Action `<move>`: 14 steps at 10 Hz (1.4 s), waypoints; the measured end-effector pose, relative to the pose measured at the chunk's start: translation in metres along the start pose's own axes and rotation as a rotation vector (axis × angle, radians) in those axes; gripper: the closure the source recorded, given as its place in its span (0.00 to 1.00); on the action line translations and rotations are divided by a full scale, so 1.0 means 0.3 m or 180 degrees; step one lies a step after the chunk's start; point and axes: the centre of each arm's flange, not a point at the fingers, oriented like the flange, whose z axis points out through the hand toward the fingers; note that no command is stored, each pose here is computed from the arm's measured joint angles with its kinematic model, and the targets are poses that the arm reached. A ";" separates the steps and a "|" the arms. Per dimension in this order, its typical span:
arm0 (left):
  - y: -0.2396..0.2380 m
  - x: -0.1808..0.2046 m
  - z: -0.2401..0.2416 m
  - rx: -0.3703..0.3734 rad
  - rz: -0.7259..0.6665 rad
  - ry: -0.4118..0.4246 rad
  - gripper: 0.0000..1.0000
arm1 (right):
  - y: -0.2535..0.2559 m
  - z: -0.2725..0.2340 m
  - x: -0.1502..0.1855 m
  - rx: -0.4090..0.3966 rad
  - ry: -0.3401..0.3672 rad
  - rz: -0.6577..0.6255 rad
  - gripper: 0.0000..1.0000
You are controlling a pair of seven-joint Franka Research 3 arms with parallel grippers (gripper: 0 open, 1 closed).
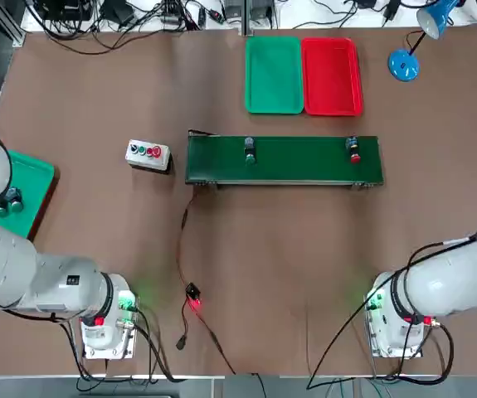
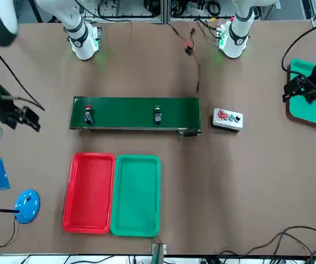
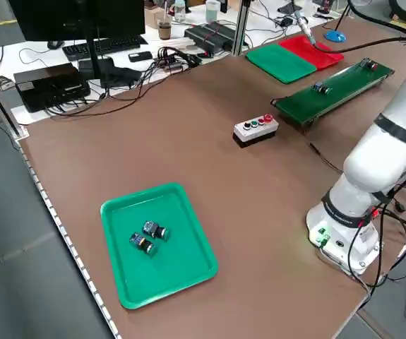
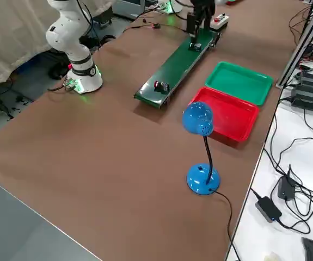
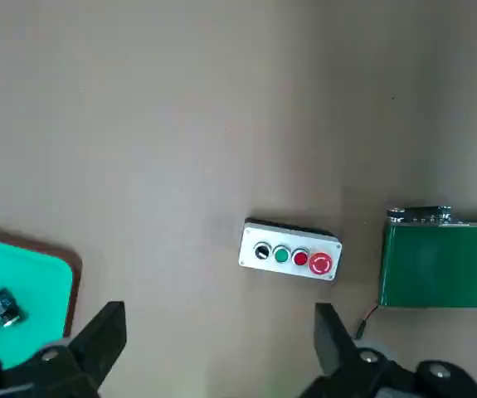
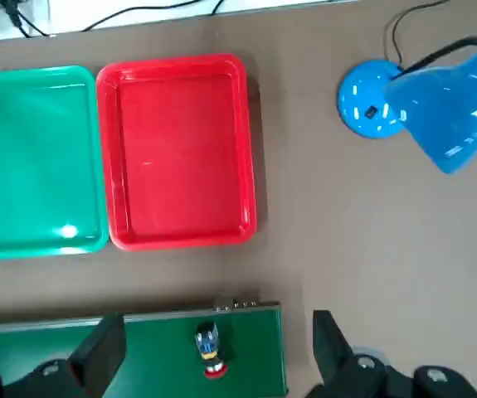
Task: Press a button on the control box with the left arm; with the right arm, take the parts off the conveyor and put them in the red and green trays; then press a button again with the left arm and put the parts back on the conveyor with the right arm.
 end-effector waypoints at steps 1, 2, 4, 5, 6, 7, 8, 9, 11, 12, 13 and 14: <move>0.007 -0.001 0.000 0.0000 0.0013 -0.0004 0.00 | 0.033 -0.065 -0.031 0.0021 0.0045 -0.0049 0.00; 0.014 -0.002 0.000 0.0000 0.0024 -0.0007 0.00 | 0.057 -0.109 -0.054 0.0035 0.0078 -0.0123 0.00; 0.017 -0.003 0.000 0.0000 0.0029 -0.0013 0.00 | 0.084 -0.107 -0.080 0.0022 -0.0080 -0.0196 0.00; 0.017 -0.004 0.000 0.0000 0.0030 -0.0015 0.00 | 0.090 -0.096 -0.087 0.0016 -0.0151 -0.0205 0.00; 0.017 -0.004 -0.001 0.0000 0.0030 -0.0014 0.00 | 0.092 -0.093 -0.088 0.0015 -0.0166 -0.0211 0.00; 0.018 -0.005 -0.001 0.0000 0.0031 -0.0013 0.00 | 0.090 -0.088 -0.089 0.0015 -0.0178 -0.0217 0.00; 0.018 -0.005 -0.002 0.0000 0.0032 -0.0014 0.00 | 0.091 -0.078 -0.090 0.0013 -0.0199 -0.0217 0.00; 0.019 -0.005 -0.002 0.0000 0.0033 -0.0013 0.00 | 0.094 -0.068 -0.090 0.0011 -0.0219 -0.0213 0.00; 0.021 -0.006 -0.003 0.0000 0.0036 -0.0011 0.00 | 0.125 -0.046 -0.089 0.0003 -0.0262 -0.0167 0.00; 0.021 -0.006 -0.003 0.0000 0.0036 -0.0011 0.00 | 0.142 -0.038 -0.088 0.0000 -0.0278 -0.0153 0.00; 0.021 -0.006 -0.003 0.0000 0.0036 -0.0011 0.00 | 0.148 -0.035 -0.088 -0.0001 -0.0283 -0.0152 0.00; 0.021 -0.006 -0.003 0.0000 0.0036 -0.0011 0.00 | 0.147 -0.035 -0.088 -0.0001 -0.0284 -0.0154 0.00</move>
